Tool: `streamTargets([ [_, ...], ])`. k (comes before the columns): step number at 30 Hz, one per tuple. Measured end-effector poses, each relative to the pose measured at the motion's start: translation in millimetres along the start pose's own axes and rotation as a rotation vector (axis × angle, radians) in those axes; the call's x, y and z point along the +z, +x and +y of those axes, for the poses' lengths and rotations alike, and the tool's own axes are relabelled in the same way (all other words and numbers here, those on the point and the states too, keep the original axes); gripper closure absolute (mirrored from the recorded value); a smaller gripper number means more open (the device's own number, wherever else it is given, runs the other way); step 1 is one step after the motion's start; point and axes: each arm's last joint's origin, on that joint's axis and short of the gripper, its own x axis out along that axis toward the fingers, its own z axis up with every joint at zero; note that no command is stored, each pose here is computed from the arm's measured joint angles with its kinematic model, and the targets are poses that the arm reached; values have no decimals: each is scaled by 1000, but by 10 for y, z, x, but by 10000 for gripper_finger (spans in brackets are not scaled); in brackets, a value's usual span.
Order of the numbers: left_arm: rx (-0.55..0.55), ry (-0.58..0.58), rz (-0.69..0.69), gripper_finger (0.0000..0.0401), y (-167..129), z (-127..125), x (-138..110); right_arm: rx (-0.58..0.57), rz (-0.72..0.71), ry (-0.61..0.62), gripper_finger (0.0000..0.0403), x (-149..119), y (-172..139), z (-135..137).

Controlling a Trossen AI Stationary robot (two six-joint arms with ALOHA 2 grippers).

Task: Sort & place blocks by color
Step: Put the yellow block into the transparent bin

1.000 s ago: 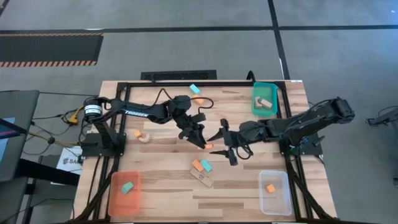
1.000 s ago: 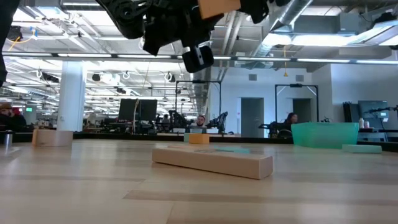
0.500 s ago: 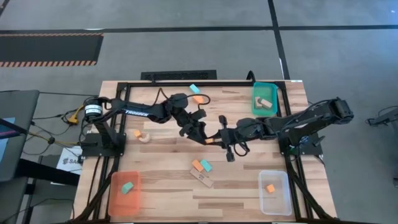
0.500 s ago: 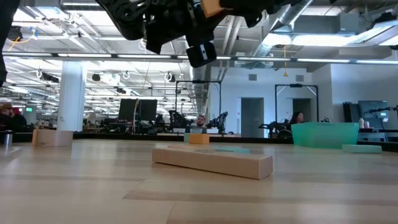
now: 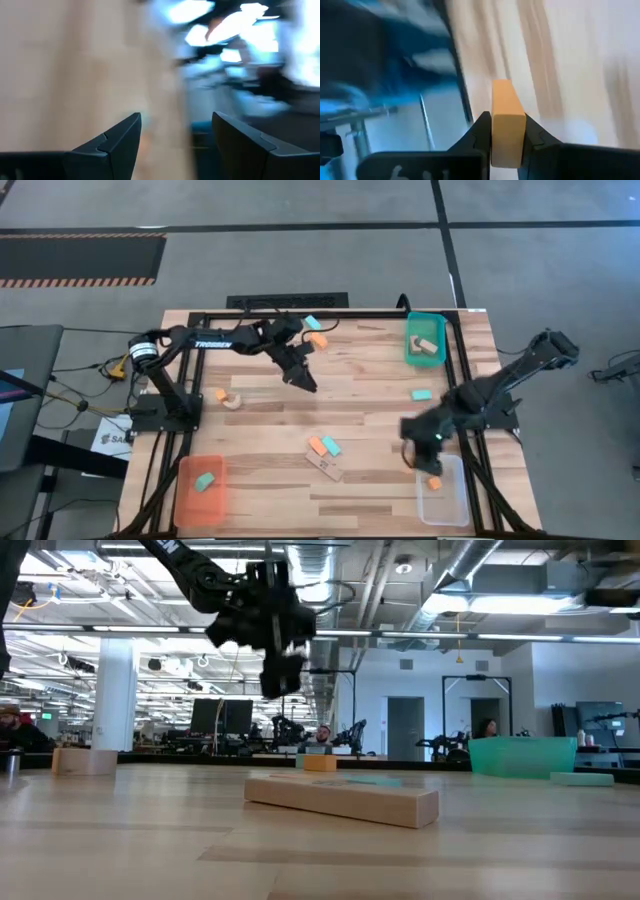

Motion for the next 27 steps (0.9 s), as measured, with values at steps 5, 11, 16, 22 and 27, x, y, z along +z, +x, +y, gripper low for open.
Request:
streamTargets([
  [5, 536, 97, 121, 168, -20, 53, -252, -178, 283, 198, 347, -373, 181, -5],
  [11, 790, 232, 248, 168, 54, -132, -416, -256, 438, 171, 346, -508, 434, 8],
  [16, 849, 246, 238, 168, 141, -238, -457, -309, 576, 170, 345, -624, 691, -200],
  [22, 847, 232, 240, 168, 225, -308, -505, -276, 630, 160, 345, -678, 816, -330],
  [27, 845, 206, 251, 168, 275, -347, -551, -285, 637, 160, 344, -672, 808, -359],
])
